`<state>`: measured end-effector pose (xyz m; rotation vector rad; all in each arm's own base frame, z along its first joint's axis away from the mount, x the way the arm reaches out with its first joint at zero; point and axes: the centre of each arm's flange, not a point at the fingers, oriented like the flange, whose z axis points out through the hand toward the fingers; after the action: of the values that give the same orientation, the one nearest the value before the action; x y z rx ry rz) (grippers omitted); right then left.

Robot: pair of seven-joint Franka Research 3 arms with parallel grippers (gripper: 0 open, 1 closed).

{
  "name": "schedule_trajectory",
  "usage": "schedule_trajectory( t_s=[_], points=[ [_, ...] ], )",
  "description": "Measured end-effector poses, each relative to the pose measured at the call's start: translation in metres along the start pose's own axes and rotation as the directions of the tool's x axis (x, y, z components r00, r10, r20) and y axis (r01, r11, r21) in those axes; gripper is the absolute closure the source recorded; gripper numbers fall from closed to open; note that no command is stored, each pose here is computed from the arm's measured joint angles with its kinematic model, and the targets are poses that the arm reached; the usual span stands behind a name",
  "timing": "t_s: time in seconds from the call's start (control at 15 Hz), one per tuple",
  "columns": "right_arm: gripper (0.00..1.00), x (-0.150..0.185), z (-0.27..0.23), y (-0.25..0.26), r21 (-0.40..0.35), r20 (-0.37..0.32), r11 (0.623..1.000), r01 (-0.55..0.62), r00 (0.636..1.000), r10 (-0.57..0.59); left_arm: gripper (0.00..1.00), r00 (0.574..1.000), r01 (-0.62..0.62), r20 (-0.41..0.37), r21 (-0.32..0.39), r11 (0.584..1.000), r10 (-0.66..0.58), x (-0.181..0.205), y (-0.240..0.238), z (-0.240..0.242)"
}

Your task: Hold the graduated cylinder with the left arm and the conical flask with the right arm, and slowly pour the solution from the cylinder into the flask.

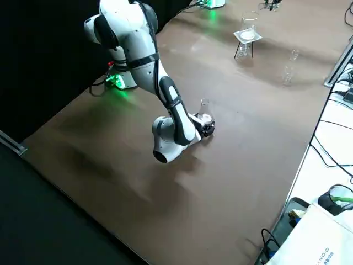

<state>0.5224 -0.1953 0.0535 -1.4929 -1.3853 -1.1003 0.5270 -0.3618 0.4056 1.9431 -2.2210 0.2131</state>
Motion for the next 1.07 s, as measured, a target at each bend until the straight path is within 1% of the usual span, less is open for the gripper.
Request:
schedule_trajectory(
  t_s=[0.13,0.4,0.67,0.87,1.07],
  points=[
    [0.04,0.001,-0.003,0.004,-0.005,0.010,1.000,0.007,1.000,-0.007,0.66,1.000,-0.007,0.015,0.009,1.000,0.007,0.003,0.001,0.000],
    [0.04,0.002,-0.005,0.007,-0.010,0.019,1.000,0.011,1.000,-0.011,0.66,0.999,-0.031,0.018,0.014,0.999,0.030,0.016,0.006,0.000],
    [0.04,0.004,-0.008,0.010,-0.015,0.031,1.000,0.012,0.999,-0.011,0.66,0.996,-0.071,0.056,0.030,0.997,0.069,0.020,0.008,0.000],
    [0.04,0.014,-0.013,0.019,-0.020,0.044,1.000,0.012,0.999,-0.011,0.66,0.994,-0.085,0.072,0.039,0.996,0.082,0.020,0.007,-0.001],
    [0.04,0.033,-0.017,0.028,-0.014,0.050,1.000,0.012,0.999,-0.012,0.66,0.991,-0.109,0.089,0.046,0.993,0.104,0.026,0.010,-0.001]
  ],
)
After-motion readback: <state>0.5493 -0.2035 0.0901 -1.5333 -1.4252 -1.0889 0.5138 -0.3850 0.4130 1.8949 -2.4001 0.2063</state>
